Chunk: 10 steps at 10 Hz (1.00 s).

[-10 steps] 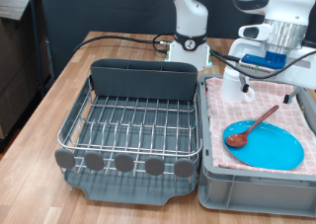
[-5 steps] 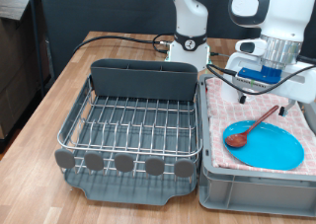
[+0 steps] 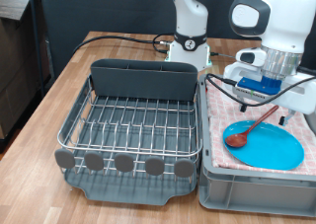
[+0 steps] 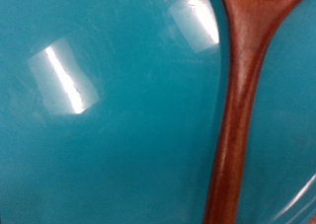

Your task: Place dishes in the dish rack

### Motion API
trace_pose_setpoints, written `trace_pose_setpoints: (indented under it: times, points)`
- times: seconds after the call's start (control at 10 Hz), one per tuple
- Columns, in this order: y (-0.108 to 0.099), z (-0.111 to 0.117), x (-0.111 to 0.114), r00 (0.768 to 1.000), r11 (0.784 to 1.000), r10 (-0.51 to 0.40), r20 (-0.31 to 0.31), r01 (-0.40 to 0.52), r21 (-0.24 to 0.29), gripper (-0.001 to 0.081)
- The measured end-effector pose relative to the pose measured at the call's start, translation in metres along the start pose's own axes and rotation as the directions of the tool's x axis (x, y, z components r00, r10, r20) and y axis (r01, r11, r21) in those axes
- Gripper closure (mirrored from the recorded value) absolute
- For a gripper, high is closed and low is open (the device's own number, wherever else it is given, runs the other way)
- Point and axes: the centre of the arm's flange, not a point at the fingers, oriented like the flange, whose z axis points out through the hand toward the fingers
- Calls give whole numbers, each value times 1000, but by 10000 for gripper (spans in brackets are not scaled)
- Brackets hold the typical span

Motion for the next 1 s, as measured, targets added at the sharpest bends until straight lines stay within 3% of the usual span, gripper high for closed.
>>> trace_pose_setpoints:
  times: [1.0]
  points:
    - [-4,19,-8,1000,1000,26,1,-26,-13,3]
